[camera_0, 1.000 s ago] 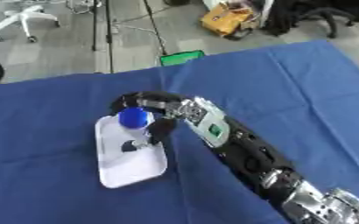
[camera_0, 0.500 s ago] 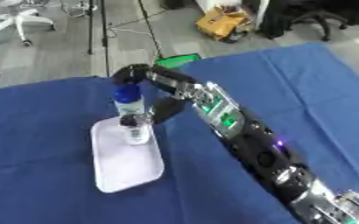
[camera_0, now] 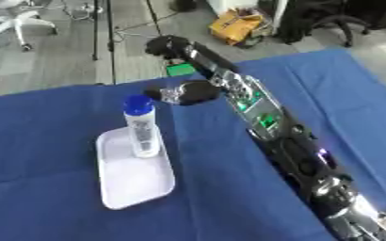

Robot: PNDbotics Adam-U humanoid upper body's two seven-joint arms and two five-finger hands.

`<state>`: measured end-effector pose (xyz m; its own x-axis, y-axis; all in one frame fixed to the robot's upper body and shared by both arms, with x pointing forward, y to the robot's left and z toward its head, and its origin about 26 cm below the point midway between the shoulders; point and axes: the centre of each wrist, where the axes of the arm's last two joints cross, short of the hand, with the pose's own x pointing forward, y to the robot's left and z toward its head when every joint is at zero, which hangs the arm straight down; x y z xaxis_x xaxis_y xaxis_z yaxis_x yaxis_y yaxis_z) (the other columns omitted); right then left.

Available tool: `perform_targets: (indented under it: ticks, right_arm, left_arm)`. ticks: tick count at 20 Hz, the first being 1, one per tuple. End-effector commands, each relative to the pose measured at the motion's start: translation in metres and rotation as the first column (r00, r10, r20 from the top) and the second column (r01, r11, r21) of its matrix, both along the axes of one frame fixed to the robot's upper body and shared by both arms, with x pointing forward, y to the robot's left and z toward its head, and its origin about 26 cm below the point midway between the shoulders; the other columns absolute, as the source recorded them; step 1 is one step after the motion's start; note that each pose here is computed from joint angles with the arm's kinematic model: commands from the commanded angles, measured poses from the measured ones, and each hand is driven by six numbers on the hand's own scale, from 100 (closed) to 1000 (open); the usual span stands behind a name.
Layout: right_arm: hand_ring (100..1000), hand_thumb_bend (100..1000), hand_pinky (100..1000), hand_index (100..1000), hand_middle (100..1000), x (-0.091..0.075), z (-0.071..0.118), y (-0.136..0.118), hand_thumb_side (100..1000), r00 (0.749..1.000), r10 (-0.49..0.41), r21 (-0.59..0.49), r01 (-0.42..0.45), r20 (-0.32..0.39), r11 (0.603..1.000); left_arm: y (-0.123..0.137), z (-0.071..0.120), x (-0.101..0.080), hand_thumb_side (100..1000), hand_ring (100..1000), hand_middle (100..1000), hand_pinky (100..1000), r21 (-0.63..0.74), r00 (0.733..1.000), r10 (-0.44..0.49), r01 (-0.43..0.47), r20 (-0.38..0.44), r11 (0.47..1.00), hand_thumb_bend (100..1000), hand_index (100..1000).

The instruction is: Pick up objects on the table and place them in the box.

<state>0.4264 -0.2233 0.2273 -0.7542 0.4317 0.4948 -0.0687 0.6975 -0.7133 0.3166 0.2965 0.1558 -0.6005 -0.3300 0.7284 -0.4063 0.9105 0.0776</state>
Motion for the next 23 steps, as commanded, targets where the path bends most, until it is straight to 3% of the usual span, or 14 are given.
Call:
perform_targets:
  ticks: [1,5,7,10,14,15,23]
  right_arm:
    - [873,596,876,848,884,-0.018,0.024,-0.035,452,0.992,-0.079,0.063,0.073,0.099,0.995]
    - [869,592,871,847,882,-0.040,0.022,-0.069,455,0.976,-0.183,0.146,0.166,0.115,0.975]
    - [869,593,870,847,883,-0.059,0.015,-0.098,455,0.952,-0.278,0.197,0.251,0.125,0.948]
    - [868,594,863,846,883,-0.077,0.007,-0.118,458,0.921,-0.369,0.249,0.332,0.121,0.910]
    - [865,588,857,844,883,-0.090,0.005,-0.128,460,0.898,-0.424,0.302,0.375,0.118,0.877]
    - [862,554,847,842,880,-0.091,0.005,-0.128,468,0.896,-0.428,0.305,0.378,0.116,0.874]
    - [860,532,838,842,879,-0.097,0.003,-0.130,470,0.889,-0.447,0.320,0.395,0.104,0.861]
  left_arm:
    - [0.005,0.007,-0.002,894,740,710,748,0.009,0.999,0.024,-0.024,0.025,1.000,488,780]
    - [0.008,0.007,-0.002,894,743,714,749,0.004,0.999,0.037,-0.038,0.027,0.999,490,780]
    - [0.008,0.008,-0.002,894,744,715,749,0.002,0.999,0.042,-0.042,0.030,0.999,490,780]
    - [0.009,0.007,-0.002,893,748,719,749,-0.001,0.999,0.047,-0.047,0.027,0.999,492,783]
    - [0.009,0.005,-0.002,895,751,722,750,-0.001,0.999,0.045,-0.045,0.020,0.999,495,786]
    - [0.009,0.006,-0.002,894,755,726,751,-0.001,0.999,0.045,-0.045,0.019,0.999,495,794]
    - [0.009,0.005,-0.001,892,767,737,752,0.008,0.999,0.040,-0.040,0.009,0.999,502,821]
